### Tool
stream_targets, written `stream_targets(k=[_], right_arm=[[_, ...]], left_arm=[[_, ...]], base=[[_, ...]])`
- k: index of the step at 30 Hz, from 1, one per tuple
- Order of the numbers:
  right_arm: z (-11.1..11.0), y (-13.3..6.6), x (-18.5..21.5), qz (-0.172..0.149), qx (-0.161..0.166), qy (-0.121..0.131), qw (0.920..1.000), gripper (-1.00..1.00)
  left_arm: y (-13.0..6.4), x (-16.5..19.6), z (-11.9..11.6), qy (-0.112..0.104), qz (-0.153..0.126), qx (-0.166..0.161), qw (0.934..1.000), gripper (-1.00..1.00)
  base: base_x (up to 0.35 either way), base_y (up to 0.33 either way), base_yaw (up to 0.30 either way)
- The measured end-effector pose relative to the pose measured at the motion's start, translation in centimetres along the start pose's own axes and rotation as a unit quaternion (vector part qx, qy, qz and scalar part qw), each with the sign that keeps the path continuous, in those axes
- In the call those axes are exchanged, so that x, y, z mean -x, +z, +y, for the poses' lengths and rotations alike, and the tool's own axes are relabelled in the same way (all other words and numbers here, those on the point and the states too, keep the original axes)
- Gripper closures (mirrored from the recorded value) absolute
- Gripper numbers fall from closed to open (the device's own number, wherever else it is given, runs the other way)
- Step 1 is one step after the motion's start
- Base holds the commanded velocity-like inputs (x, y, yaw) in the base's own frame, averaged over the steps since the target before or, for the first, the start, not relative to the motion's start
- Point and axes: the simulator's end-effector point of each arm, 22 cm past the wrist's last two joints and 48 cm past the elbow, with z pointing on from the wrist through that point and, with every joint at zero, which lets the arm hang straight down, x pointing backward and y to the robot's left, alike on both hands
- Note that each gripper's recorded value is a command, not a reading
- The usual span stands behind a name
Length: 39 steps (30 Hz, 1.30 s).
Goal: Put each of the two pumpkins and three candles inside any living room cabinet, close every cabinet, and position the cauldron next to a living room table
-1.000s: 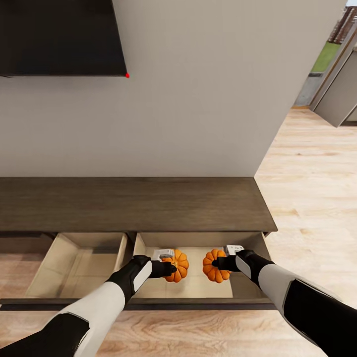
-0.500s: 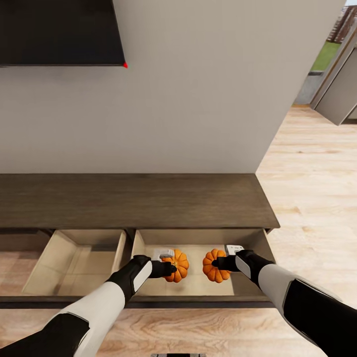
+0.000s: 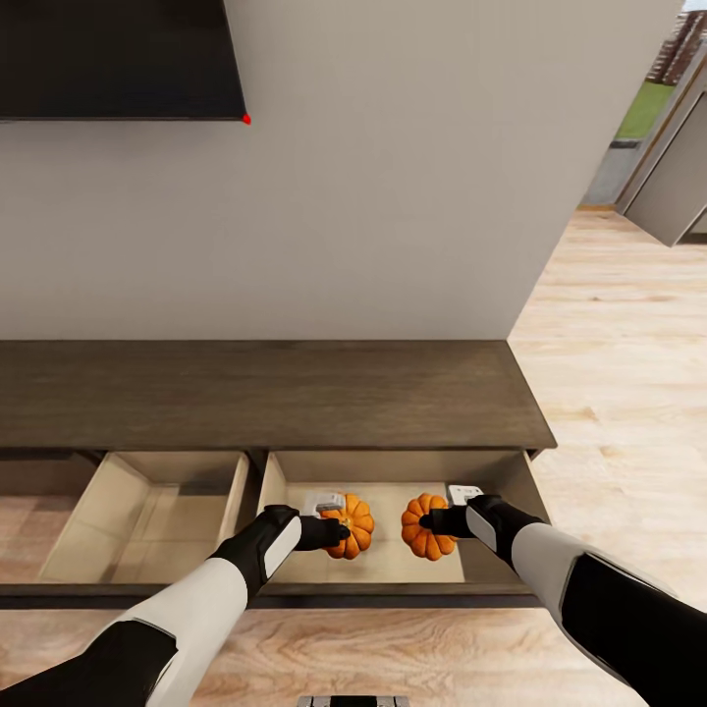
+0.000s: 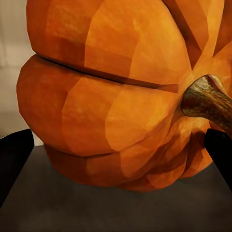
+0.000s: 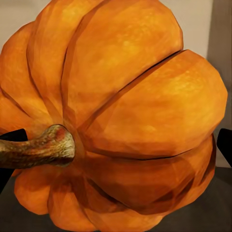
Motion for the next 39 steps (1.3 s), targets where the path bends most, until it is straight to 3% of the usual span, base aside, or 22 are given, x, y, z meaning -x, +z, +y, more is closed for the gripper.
stream_targets(k=[12, 13, 31, 32, 39], right_arm=[[-0.24, 1.16, -0.52, 0.001, 0.0, 0.0, 1.0, 1.0], [-0.26, 1.16, -0.51, 0.001, 0.0, 0.0, 1.0, -1.0], [-0.24, 1.15, -0.51, 0.001, 0.0, 0.001, 1.0, -1.0], [-0.24, 1.15, -0.51, 0.001, 0.0, 0.001, 1.0, -1.0], [-0.23, 1.15, -0.52, 0.001, 0.0, 0.002, 1.0, -1.0]], left_arm=[[1.11, -0.42, 0.4, -0.001, 0.0, -0.001, 1.0, 1.0], [1.11, -0.42, 0.4, -0.001, 0.0, -0.001, 1.0, 1.0], [1.11, -0.42, 0.36, -0.001, 0.0, -0.002, 1.0, 1.0], [1.11, -0.42, 0.37, -0.001, 0.0, -0.002, 1.0, -1.0], [1.11, -0.42, 0.36, -0.001, 0.0, -0.002, 1.0, -1.0]], base=[[0.0, 0.0, 0.0], [0.0, 0.0, 0.0], [0.0, 0.0, 0.0], [0.0, 0.0, 0.0], [0.0, 0.0, 0.0]])
